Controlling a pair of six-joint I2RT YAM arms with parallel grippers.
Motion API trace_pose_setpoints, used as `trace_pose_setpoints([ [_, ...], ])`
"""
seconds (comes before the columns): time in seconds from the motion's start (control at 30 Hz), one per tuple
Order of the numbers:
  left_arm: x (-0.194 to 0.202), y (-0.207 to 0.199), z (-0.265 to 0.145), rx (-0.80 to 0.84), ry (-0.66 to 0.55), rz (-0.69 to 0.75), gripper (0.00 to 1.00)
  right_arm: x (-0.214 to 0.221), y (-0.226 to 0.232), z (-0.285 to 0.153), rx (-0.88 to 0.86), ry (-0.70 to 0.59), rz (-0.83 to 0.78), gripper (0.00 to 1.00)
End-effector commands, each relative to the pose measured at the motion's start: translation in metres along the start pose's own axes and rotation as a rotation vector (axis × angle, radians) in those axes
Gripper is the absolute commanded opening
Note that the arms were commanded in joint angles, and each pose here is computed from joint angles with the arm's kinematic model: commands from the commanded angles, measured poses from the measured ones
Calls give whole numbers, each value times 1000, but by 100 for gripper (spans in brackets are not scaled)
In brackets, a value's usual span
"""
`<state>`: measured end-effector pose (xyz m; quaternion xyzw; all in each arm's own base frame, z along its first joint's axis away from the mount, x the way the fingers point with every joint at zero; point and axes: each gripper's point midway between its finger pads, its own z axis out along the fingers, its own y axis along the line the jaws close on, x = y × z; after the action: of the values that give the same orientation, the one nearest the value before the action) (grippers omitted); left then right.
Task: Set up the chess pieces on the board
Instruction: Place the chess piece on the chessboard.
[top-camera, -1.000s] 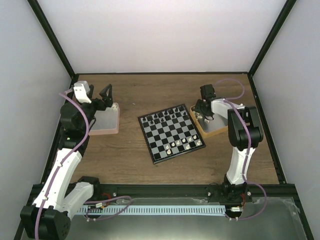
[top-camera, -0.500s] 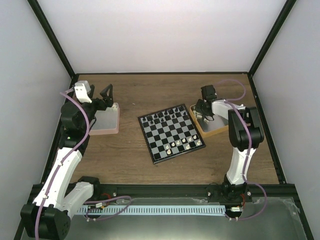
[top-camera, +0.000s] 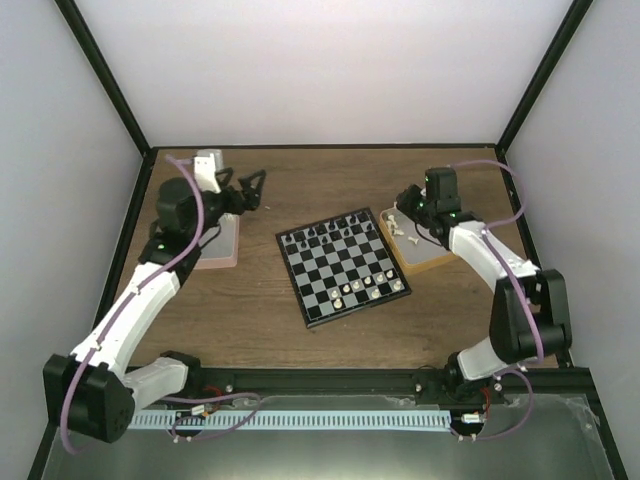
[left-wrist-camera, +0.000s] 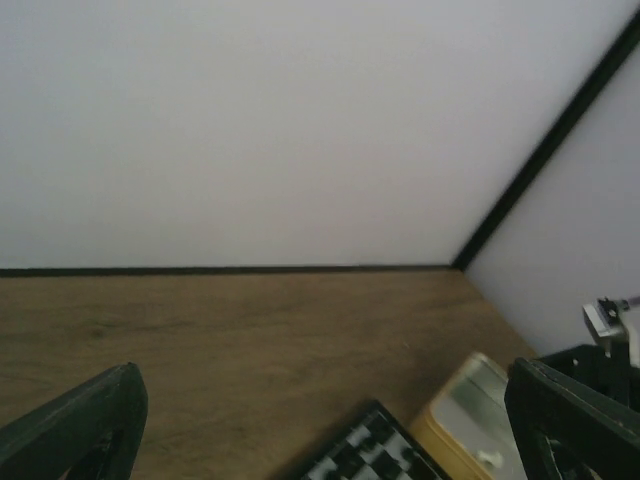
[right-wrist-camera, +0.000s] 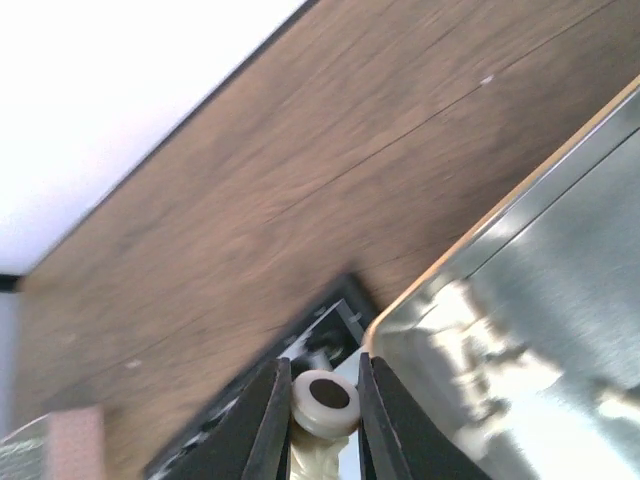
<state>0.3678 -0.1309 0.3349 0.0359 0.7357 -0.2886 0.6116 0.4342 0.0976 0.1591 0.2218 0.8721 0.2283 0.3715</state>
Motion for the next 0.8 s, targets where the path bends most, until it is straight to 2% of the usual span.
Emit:
trace_pose_setpoints([
  [0.0, 18, -36, 19, 34, 78, -16, 100, 32, 36, -26, -245, 126, 193, 10],
  [0.2, 86, -98, 39, 118, 213, -86, 100, 83, 75, -57, -448, 355, 392, 10],
  [0.33, 135, -143, 39, 152, 289, -57, 97, 115, 89, -74, -500, 506, 492, 9],
  [0.53, 189, -160, 34, 97, 349, -69, 74, 144, 97, -96, -532, 622, 585, 9],
  [0.77, 217, -188, 36, 157, 376, -112, 49, 152, 99, -109, -548, 659, 605, 10],
])
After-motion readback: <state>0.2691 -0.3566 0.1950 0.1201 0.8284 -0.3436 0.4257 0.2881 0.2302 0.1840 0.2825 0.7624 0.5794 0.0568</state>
